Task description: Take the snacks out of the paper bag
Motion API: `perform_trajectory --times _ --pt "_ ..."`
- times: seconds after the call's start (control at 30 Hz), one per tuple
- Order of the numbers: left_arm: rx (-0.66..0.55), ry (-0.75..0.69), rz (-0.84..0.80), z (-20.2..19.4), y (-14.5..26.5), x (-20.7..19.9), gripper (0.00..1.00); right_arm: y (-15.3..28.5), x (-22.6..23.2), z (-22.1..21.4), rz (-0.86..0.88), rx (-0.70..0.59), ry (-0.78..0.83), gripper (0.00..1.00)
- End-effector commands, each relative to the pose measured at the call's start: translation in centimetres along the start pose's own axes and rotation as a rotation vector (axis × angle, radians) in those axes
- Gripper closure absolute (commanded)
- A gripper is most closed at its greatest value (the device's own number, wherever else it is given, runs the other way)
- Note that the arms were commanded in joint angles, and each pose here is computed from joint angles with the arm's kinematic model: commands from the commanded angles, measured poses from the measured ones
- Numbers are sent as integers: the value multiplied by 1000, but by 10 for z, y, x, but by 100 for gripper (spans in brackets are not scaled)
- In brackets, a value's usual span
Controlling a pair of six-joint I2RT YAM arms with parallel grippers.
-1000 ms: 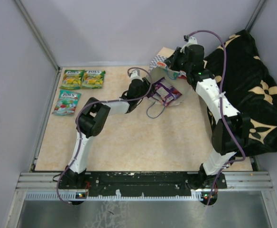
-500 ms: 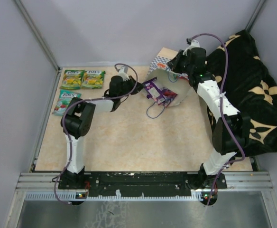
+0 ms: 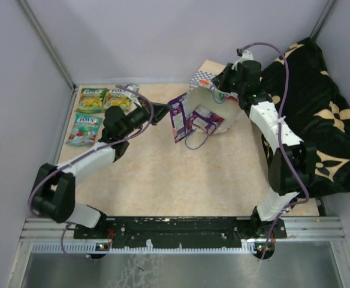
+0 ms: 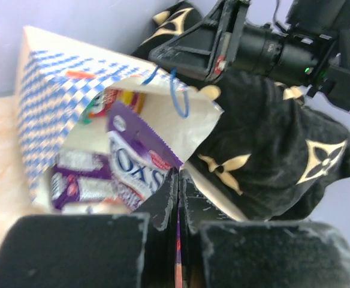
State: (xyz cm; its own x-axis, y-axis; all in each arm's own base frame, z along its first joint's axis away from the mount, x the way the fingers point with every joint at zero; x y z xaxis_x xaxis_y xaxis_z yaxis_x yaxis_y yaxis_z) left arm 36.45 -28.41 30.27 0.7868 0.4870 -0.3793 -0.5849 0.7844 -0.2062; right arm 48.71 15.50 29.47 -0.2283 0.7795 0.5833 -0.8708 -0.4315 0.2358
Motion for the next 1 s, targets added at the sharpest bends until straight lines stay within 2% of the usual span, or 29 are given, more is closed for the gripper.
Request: perform_trajectory --times 0.0,0.1,0.13,0.23,0.33,0.43,0.53,0.7,0.8,0.97 --pt "-18 -96 224 11 55 14 100 8 8 24 27 -78 7 100" --pt "-65 -78 488 15 106 32 100 6 8 21 38 -77 -10 100" --pt "-116 -78 578 25 125 34 100 5 9 20 45 -74 -17 100" --pt "-142 -65 830 29 177 49 100 3 9 16 61 -61 -29 100" --pt "-132 -78 1039 32 219 58 100 2 10 12 71 -54 -38 100" --pt "-59 -120 1190 31 244 66 100 1 11 9 74 -47 -39 100" --pt "88 -165 1282 20 250 76 100 1 14 7 79 -42 -40 100" --pt "368 -140 1368 -21 241 95 100 1 19 4 83 -30 -34 100" --pt "482 -205 1404 -42 231 106 100 3 18 3 76 -27 -28 100" --pt "598 -322 1457 -60 215 117 100 4 17 3 65 -27 -18 100"
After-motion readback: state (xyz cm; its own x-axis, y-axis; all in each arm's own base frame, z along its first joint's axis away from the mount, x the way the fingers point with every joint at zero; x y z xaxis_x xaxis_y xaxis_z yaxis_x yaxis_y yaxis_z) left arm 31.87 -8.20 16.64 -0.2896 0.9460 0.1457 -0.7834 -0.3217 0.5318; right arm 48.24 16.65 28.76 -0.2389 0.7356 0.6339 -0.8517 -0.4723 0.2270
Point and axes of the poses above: each gripper's point midway between its finger pads, its own y axis back along the fingers, its own x axis along the line the jaws close on, z = x × y, the point moved 2 cm from there along y, back along the fingers, and after that the axes turned 7 degrees about -y, right-handed, at the moved point
